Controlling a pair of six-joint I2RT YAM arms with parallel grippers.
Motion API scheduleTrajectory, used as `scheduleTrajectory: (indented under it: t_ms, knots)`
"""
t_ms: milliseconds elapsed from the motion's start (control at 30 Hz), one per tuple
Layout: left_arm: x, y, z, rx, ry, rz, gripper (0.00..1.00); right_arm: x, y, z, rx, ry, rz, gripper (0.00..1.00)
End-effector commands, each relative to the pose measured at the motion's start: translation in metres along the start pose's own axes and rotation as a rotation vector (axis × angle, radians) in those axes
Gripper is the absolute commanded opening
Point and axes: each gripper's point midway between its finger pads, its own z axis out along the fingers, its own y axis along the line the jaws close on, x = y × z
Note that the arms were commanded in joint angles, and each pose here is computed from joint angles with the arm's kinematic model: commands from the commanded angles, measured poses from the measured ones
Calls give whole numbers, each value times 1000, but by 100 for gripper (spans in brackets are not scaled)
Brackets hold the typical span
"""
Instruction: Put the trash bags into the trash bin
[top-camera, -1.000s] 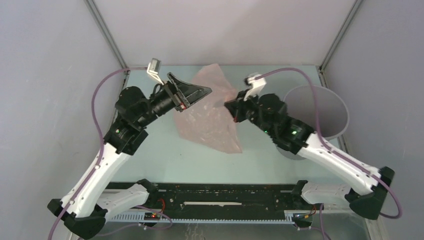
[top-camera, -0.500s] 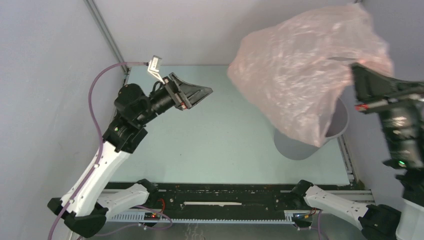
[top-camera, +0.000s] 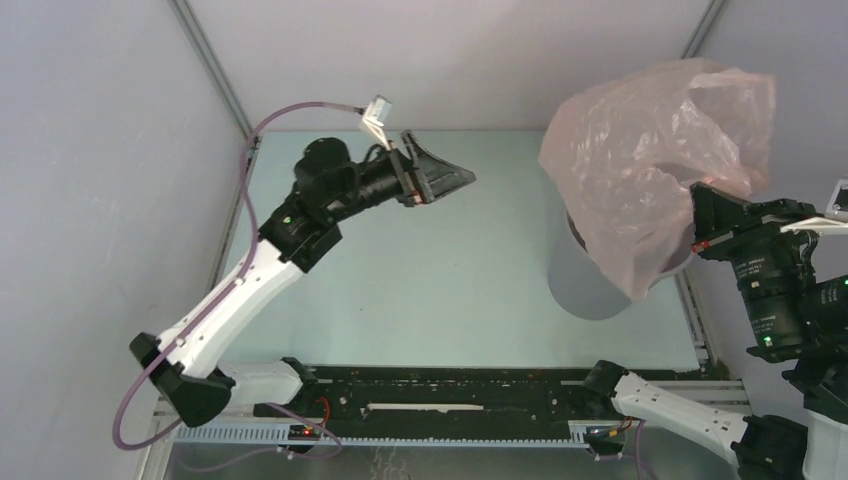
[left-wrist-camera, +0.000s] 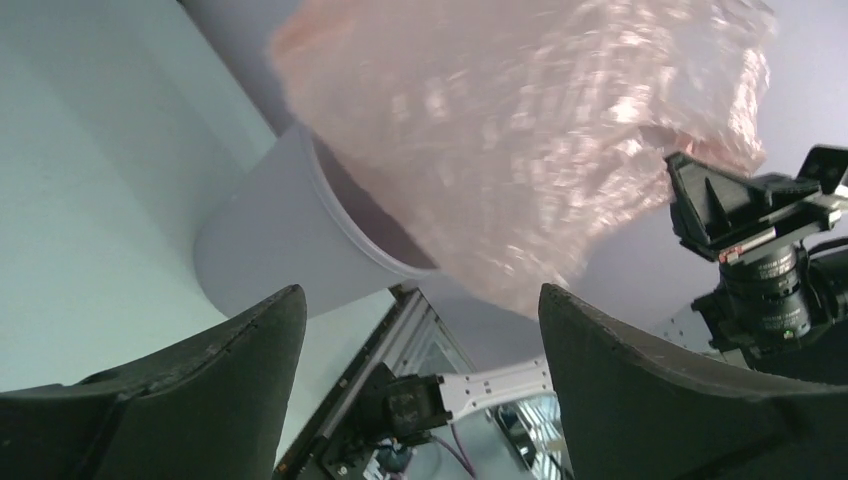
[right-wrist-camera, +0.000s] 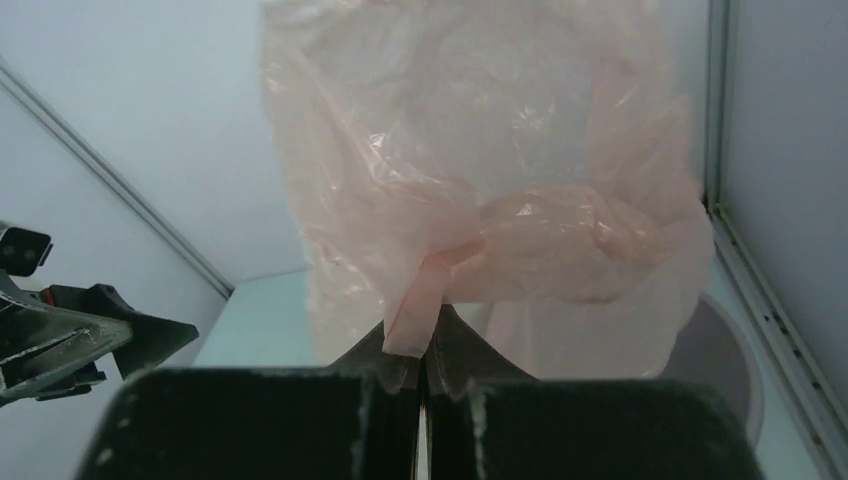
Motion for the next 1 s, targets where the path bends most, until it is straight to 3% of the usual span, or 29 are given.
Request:
scheduleTrajectory:
  t_ms: [0, 233, 300, 567, 667, 733, 967]
  knots:
    - [23, -23, 35, 63, 70, 6, 88, -18, -21, -9, 71, -32, -2, 0]
    - [91, -18, 115, 69, 291, -124, 58, -47, -49, -22, 174, -108, -12, 0]
    - [106, -18, 128, 68, 338, -142, 54, -58, -58, -28, 189, -142, 5, 0]
    - [137, 0, 152, 24, 392, -229, 49, -81, -80, -46, 229, -207, 21, 0]
    - [143, 4, 163, 20, 390, -254, 60, -79, -83, -48, 232, -209, 27, 0]
    - [147, 10, 171, 6, 392, -262, 62, -78, -84, -48, 233, -205, 34, 0]
    - [163, 28, 191, -32, 425, -323, 47, -76, -79, -47, 211, -202, 51, 0]
